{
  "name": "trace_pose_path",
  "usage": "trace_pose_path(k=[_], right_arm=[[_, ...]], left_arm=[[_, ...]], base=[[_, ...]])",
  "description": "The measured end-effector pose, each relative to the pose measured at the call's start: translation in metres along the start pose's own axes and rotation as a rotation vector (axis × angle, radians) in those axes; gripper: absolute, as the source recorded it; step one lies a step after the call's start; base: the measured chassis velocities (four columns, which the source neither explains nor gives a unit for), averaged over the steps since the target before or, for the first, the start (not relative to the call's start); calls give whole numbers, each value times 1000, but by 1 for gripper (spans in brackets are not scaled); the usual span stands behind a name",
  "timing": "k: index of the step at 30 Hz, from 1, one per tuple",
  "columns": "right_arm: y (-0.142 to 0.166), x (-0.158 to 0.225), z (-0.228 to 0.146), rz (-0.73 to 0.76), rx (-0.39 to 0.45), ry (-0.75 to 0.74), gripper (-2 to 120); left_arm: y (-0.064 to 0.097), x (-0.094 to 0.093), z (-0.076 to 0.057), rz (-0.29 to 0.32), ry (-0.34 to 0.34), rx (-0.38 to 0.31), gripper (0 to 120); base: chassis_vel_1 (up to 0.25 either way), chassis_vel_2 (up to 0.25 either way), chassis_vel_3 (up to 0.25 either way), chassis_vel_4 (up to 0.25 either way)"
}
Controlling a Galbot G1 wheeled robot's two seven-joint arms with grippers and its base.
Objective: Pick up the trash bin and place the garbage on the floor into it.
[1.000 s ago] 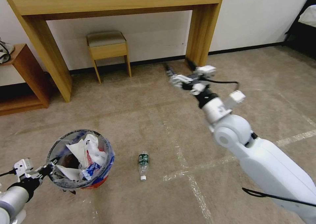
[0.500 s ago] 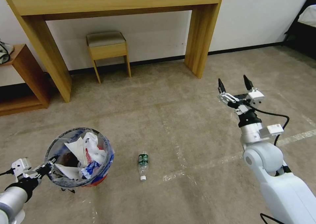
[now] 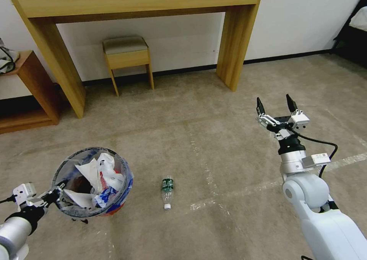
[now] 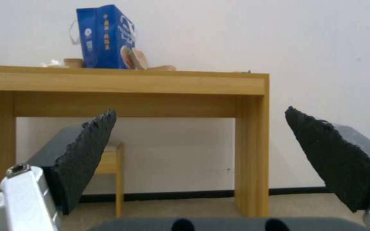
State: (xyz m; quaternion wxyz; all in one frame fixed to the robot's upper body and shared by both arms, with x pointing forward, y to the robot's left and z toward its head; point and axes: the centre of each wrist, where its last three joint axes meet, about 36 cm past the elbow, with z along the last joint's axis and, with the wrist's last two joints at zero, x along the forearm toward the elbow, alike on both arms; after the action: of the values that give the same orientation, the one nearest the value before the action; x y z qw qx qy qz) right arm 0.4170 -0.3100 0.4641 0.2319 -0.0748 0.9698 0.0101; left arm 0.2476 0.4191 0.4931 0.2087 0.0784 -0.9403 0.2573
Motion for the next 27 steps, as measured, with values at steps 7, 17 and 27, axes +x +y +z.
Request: trace_pose_path(k=[7, 17, 27], right_arm=[[4, 1, 4, -1, -11, 8, 100], [6, 2, 7, -3, -11, 14, 100], [6, 2, 8, -7, -10, 20, 100]], left_arm=[[1, 0, 1, -5, 1, 2, 1], [3, -3, 4, -15, 4, 2, 1], [6, -2, 2, -21, 2, -4, 1]], base=[[0, 0, 0, 0], [0, 0, 0, 0], [0, 0, 0, 0]])
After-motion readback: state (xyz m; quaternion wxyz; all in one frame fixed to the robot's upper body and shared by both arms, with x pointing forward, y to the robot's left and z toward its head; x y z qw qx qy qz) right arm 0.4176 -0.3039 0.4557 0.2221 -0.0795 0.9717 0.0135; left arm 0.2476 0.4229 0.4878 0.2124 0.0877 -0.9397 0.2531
